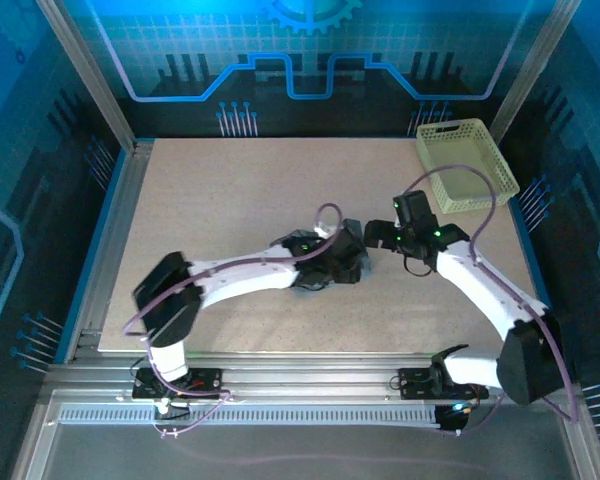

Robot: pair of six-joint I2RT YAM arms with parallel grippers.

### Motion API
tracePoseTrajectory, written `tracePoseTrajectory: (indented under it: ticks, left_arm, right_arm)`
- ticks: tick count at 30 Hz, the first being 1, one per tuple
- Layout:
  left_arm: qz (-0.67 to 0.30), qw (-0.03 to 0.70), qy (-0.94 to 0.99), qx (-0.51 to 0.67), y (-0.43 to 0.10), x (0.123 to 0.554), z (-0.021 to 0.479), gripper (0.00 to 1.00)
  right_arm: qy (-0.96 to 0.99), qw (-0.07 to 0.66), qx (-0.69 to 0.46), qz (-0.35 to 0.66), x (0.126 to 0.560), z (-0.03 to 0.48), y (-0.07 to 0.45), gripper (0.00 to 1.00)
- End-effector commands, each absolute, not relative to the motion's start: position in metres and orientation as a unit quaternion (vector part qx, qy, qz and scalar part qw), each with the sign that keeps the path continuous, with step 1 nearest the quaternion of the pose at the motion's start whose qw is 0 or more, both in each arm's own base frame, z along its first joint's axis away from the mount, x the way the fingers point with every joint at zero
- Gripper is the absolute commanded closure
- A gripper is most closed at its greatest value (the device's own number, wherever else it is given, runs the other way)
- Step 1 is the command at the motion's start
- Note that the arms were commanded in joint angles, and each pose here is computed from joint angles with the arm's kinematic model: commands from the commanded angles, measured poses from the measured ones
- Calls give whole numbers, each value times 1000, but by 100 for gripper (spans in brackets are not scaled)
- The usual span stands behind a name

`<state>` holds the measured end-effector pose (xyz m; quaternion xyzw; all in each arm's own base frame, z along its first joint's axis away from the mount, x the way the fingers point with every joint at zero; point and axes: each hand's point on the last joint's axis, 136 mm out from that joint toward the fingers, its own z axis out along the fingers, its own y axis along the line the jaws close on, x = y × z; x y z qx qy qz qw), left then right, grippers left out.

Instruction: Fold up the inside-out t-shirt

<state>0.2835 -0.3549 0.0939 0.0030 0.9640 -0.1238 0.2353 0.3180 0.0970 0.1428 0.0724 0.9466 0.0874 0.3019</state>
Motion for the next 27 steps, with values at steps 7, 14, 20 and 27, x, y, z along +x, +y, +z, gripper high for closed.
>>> tracePoseTrajectory:
  ticks: [7,14,20,27]
  left_arm:
    - [12,165,986,-27,-286,316,20,20]
    - [46,127,990,-48,-173,363,18,20]
    - [47,99,991,-83,-96,412,27,18]
    - [54,58,991,-104,-11,455,31,15]
  right_arm:
    - [946,306,80,76,286,142,79,6]
    - [945,307,75,80,284,139,79,6]
    - [942,317,76,81,283,146,77,6]
    - [939,329,79,69,277,158,63,6]
